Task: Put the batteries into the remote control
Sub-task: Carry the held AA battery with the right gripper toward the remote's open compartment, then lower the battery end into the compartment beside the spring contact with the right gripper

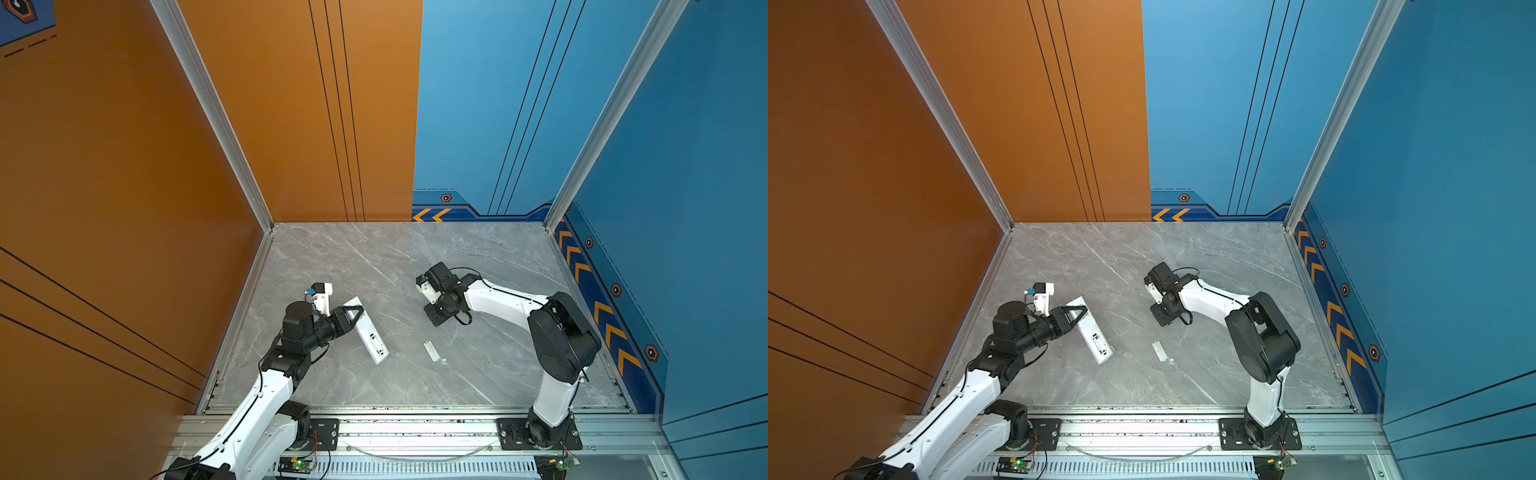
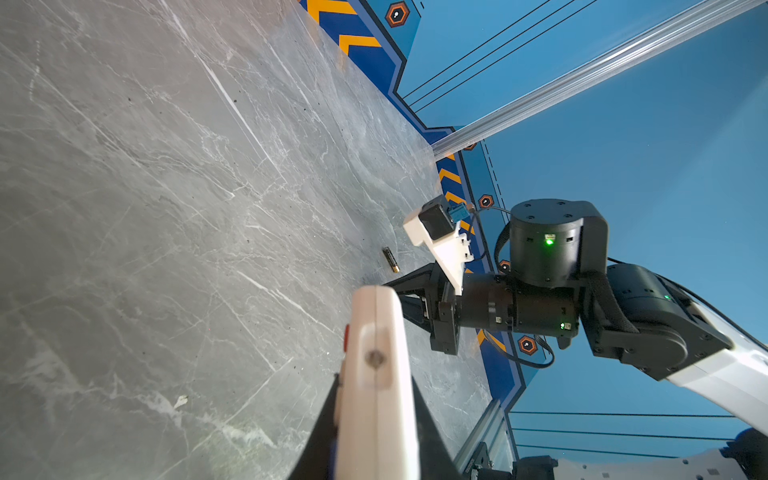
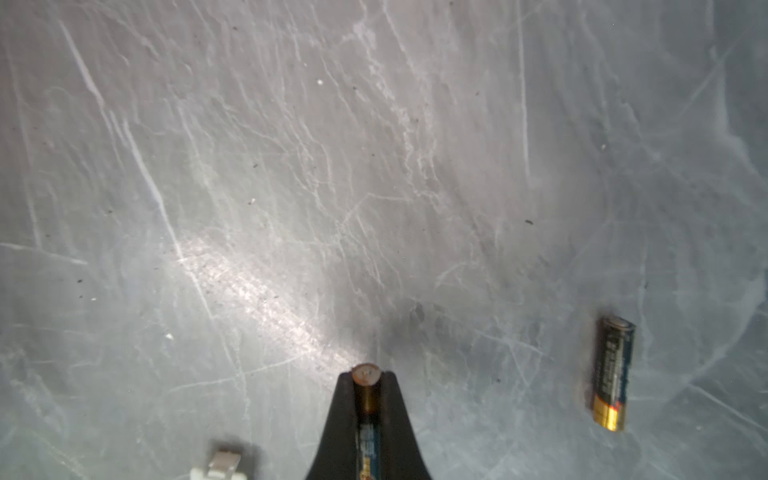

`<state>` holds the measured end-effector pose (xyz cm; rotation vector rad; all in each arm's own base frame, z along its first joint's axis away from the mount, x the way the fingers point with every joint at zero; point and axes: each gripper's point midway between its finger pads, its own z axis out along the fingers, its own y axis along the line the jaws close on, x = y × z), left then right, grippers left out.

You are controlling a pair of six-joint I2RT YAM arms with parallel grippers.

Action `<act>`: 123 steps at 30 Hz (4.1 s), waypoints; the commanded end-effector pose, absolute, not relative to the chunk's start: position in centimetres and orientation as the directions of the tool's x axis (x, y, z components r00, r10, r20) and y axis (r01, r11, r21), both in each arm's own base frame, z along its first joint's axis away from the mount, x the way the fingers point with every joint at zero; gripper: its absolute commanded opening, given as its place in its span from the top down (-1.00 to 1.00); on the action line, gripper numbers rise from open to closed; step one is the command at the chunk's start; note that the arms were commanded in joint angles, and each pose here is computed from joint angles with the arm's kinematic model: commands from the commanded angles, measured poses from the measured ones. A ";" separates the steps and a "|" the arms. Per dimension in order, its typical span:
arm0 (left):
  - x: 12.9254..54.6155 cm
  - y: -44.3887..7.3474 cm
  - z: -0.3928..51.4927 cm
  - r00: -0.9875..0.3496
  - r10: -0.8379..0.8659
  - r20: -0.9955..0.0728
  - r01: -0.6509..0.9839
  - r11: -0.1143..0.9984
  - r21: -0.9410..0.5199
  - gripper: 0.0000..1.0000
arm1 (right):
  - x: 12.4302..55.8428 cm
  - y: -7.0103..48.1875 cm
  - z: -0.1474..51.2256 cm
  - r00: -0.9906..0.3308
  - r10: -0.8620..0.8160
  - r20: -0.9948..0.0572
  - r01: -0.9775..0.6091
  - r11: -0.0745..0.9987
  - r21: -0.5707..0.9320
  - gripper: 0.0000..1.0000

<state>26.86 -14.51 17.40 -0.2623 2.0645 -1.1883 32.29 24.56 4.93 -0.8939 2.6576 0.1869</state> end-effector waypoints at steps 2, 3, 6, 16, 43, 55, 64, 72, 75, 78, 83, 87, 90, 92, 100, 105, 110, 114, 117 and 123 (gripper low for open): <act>26.9 -14.6 18.9 -0.683 -0.499 -0.534 0.232 0.545 -0.805 1.00 | 32.1 25.4 6.9 -0.707 -0.560 -0.431 -0.627 0.779 0.015 1.00; 26.9 -14.6 18.9 -0.680 -0.501 -0.536 0.235 0.544 -0.806 1.00 | 32.0 25.5 7.3 -0.701 -0.556 -0.446 -0.628 0.778 0.017 1.00; 26.9 -14.6 19.2 -0.671 -0.509 -0.539 0.245 0.534 -0.809 1.00 | 31.7 26.0 8.6 -0.682 -0.533 -0.501 -0.632 0.774 0.036 1.00; 26.9 -14.7 20.2 -0.655 -0.516 -0.553 0.274 0.519 -0.810 1.00 | 30.8 27.7 11.9 -0.629 -0.440 -0.641 -0.642 0.759 0.109 1.00; 27.3 -14.8 20.8 -0.637 -0.549 -0.540 0.281 0.487 -0.827 1.00 | 26.1 31.5 19.8 -0.530 -0.270 -0.804 -0.701 0.673 0.236 1.00; 27.1 -14.8 22.0 -0.605 -0.572 -0.554 0.319 0.464 -0.827 1.00 | 23.3 33.9 22.4 -0.447 -0.222 -0.866 -0.766 0.595 0.243 1.00; 26.9 -14.7 23.0 -0.583 -0.596 -0.552 0.345 0.434 -0.832 1.00 | 21.3 36.0 24.1 -0.368 -0.189 -0.910 -0.825 0.518 0.226 1.00; 26.2 -15.0 25.2 -0.539 -0.617 -0.573 0.436 0.378 -0.817 1.00 | 19.8 37.1 25.4 -0.271 -0.193 -0.943 -0.872 0.464 0.156 1.00; 26.0 -15.1 26.1 -0.526 -0.626 -0.576 0.461 0.359 -0.811 1.00 | 19.3 37.6 25.5 -0.241 -0.195 -0.951 -0.885 0.445 0.133 1.00; 26.0 -15.2 26.3 -0.526 -0.634 -0.567 0.462 0.347 -0.816 1.00 | 19.1 38.0 25.8 -0.214 -0.195 -0.957 -0.891 0.441 0.110 1.00; 26.1 -15.5 26.1 -0.544 -0.635 -0.548 0.455 0.326 -0.829 1.00 | 19.4 38.2 25.9 -0.191 -0.201 -0.961 -0.887 0.454 0.081 1.00; 25.9 -15.5 26.3 -0.542 -0.637 -0.548 0.463 0.318 -0.827 1.00 | 19.4 38.5 26.1 -0.175 -0.198 -0.964 -0.887 0.456 0.067 1.00; 25.8 -15.6 26.5 -0.541 -0.637 -0.550 0.469 0.314 -0.825 1.00 | 19.6 38.7 25.8 -0.164 -0.216 -0.963 -0.885 0.464 0.047 1.00; 25.8 -15.6 26.6 -0.541 -0.635 -0.551 0.473 0.313 -0.824 1.00 | 19.8 38.8 25.7 -0.155 -0.227 -0.961 -0.880 0.475 0.030 1.00; 25.8 -15.7 27.0 -0.540 -0.639 -0.548 0.479 0.302 -0.824 1.00 | 20.0 39.3 25.4 -0.136 -0.242 -0.961 -0.876 0.483 0.002 1.00; 25.7 -15.7 27.1 -0.541 -0.639 -0.548 0.482 0.299 -0.824 1.00 | 20.1 39.6 25.5 -0.128 -0.236 -0.963 -0.873 0.487 -0.003 1.00; 25.7 -15.7 27.2 -0.542 -0.638 -0.547 0.483 0.297 -0.824 1.00 | 20.3 39.7 25.3 -0.124 -0.236 -0.964 -0.869 0.495 -0.009 1.00; 25.6 -15.7 27.0 -0.544 -0.637 -0.547 0.481 0.297 -0.825 1.00 | 20.5 39.7 25.4 -0.121 -0.230 -0.966 -0.863 0.504 -0.012 1.00; 25.6 -15.7 27.1 -0.543 -0.636 -0.548 0.482 0.297 -0.824 1.00 | 20.6 39.7 25.4 -0.119 -0.226 -0.967 -0.861 0.508 -0.013 1.00; 25.6 -15.7 27.2 -0.540 -0.636 -0.551 0.488 0.297 -0.821 1.00 | 20.8 39.9 24.8 -0.124 -0.236 -0.964 -0.860 0.510 -0.015 1.00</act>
